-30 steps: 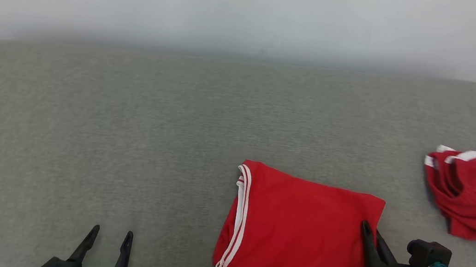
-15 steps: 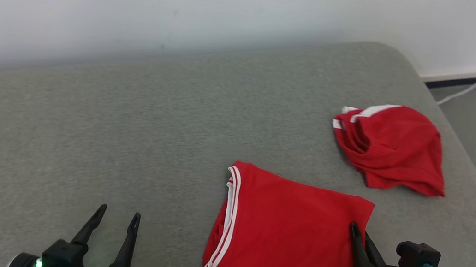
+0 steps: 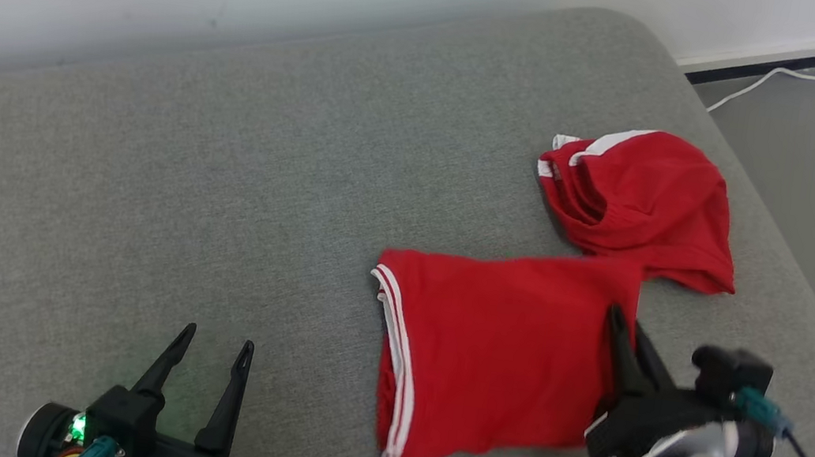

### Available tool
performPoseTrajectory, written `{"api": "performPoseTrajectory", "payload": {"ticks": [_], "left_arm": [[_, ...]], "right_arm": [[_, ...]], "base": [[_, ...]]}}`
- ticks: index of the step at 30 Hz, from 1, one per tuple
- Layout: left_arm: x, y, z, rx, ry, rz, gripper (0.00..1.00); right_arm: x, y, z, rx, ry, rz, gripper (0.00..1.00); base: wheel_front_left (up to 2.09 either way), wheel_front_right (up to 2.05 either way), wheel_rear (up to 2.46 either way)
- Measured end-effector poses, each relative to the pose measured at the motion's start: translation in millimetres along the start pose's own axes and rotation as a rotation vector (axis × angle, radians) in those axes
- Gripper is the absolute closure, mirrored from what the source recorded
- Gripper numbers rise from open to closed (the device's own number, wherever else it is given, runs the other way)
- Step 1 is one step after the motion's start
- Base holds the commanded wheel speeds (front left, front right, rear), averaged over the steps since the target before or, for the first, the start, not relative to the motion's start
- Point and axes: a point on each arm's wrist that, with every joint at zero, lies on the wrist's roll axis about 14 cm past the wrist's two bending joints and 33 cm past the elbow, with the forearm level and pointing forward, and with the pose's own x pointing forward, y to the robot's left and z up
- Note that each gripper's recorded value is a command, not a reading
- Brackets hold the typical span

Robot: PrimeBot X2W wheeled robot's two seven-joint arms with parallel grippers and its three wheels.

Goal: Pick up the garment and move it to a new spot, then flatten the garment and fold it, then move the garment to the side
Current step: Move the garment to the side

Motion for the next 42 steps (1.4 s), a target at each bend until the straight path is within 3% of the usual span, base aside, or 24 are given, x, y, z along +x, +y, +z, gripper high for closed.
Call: {"api": "performPoseTrajectory", "payload": {"ticks": [4, 9, 18, 29, 31, 32, 38, 42], "left_arm": [[-0.2, 7.4, -6.1, -0.003, 0.012, 0.017, 0.0], [-3.2, 24.5, -12.3, -0.003, 0.023, 0.06, 0.0], [-11.3, 51.6, -25.1, -0.002, 0.048, 0.127, 0.0], [-17.7, 79.6, -41.0, 0.007, 0.075, 0.185, 0.0], [-18.6, 85.3, -40.6, 0.013, 0.073, 0.201, 0.0], [-19.1, 88.0, -40.0, 0.016, 0.071, 0.208, 0.0], [-24.3, 96.2, -35.9, 0.029, 0.066, 0.237, 0.0], [-29.7, 97.8, -29.5, 0.037, 0.061, 0.252, 0.0]], "right_arm": [[25.6, 3.4, 28.0, -0.085, -0.048, 0.044, 1.0], [65.9, -12.4, 75.7, -0.271, -0.104, 0.061, 1.0], [107.2, -76.1, 120.3, -0.44, -0.097, -0.066, 1.0], [139.9, -125.3, 105.2, -0.501, 0.02, -0.199, 1.0], [140.3, -136.0, 99.5, -0.505, 0.045, -0.23, 0.5], [140.5, -139.9, 95.5, -0.506, 0.06, -0.241, 0.0], [143.9, -140.9, 105.9, -0.525, 0.012, -0.267, 0.0], [142.2, -113.9, 112.5, -0.55, -0.059, -0.219, 0.0]], "base": [[0.0, 0.0, 0.0], [0.0, 0.0, 0.0], [0.0, 0.0, 0.0], [0.0, 0.0, 0.0], [0.0, 0.0, 0.0], [0.0, 0.0, 0.0], [0.0, 0.0, 0.0], [0.0, 0.0, 0.0]]}}
